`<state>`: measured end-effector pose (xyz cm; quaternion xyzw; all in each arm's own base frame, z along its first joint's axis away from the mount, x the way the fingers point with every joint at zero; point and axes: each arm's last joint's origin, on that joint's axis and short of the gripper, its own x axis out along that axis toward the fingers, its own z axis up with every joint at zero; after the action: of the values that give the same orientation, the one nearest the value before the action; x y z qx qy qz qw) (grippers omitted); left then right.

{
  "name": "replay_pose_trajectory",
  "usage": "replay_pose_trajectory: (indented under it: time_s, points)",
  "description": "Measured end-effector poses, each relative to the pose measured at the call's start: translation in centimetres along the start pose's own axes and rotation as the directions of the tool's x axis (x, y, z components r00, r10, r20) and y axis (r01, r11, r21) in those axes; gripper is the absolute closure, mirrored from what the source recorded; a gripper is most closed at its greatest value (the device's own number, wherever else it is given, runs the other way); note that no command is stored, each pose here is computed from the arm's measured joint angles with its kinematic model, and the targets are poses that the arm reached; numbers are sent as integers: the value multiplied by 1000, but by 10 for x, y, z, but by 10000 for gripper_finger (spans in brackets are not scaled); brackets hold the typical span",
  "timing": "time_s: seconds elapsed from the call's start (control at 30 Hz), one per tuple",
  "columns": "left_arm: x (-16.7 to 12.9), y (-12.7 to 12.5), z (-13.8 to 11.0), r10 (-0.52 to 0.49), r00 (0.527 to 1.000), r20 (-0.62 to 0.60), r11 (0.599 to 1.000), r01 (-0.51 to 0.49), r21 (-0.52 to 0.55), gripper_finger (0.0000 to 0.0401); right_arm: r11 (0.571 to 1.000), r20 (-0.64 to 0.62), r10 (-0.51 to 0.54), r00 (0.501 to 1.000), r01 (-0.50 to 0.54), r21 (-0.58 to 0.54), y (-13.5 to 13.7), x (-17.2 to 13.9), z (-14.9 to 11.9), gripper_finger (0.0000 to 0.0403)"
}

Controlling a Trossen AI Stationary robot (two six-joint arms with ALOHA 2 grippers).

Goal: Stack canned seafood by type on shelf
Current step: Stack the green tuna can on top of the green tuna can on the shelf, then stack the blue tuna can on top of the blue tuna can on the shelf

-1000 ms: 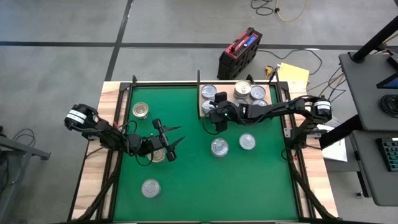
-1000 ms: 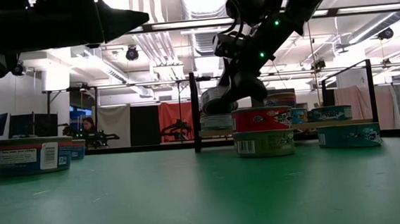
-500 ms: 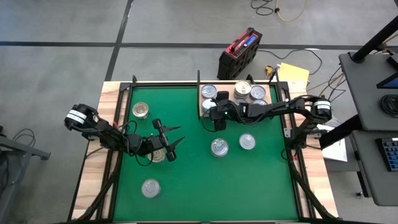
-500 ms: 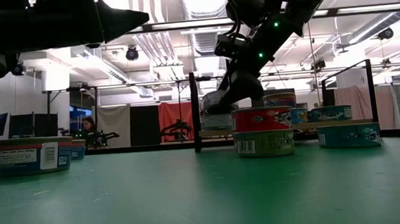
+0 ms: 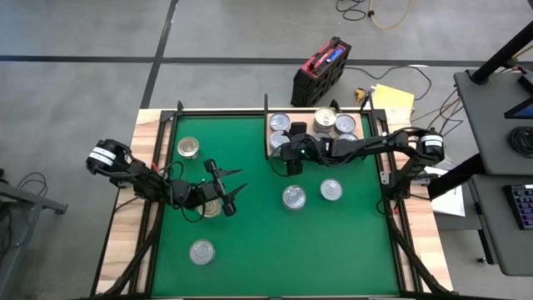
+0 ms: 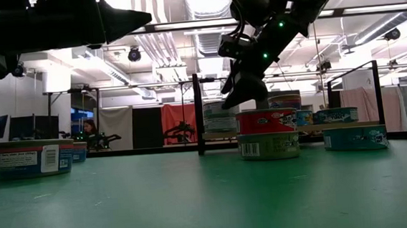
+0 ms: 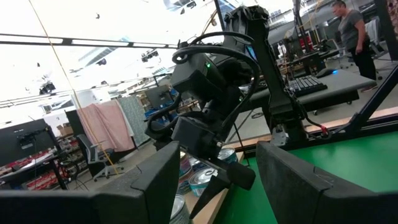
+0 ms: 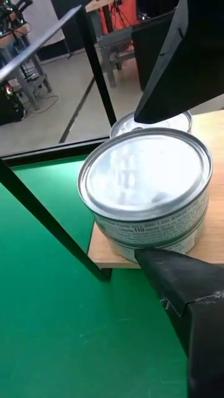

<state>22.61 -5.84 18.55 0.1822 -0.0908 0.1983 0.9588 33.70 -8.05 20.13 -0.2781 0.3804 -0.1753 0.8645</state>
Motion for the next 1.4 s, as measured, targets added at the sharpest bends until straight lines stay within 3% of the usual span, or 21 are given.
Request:
replay_pose_trajectory:
  time_s: [0.27,0.47,0.67,0.87,1.07,1.23,1.4]
  points:
    - [0,0,0,0,1000,0,1000,0,-1,205,1000,54,4,999,-5,11,1,-25,13,91]
    - [0,0,0,-1,1000,-1,1000,1,-22,205,989,86,47,995,-58,134,7,-59,21,116]
    - [0,-1,-1,-5,1000,-8,999,5,-48,205,959,176,116,978,-156,237,34,-95,30,142]
    - [0,-1,-2,-5,1000,-17,999,4,-53,205,917,190,157,969,-214,336,60,-125,35,166]
    - [0,0,-4,33,998,-44,999,-34,-36,205,904,240,239,941,-306,299,82,-147,40,177]
    - [0,-1,-5,21,999,-43,991,-27,-134,205,880,262,287,921,-362,309,94,-164,40,180]
    - [0,-5,-4,-91,996,5,969,89,-231,205,859,250,342,906,-409,307,109,-178,37,179]
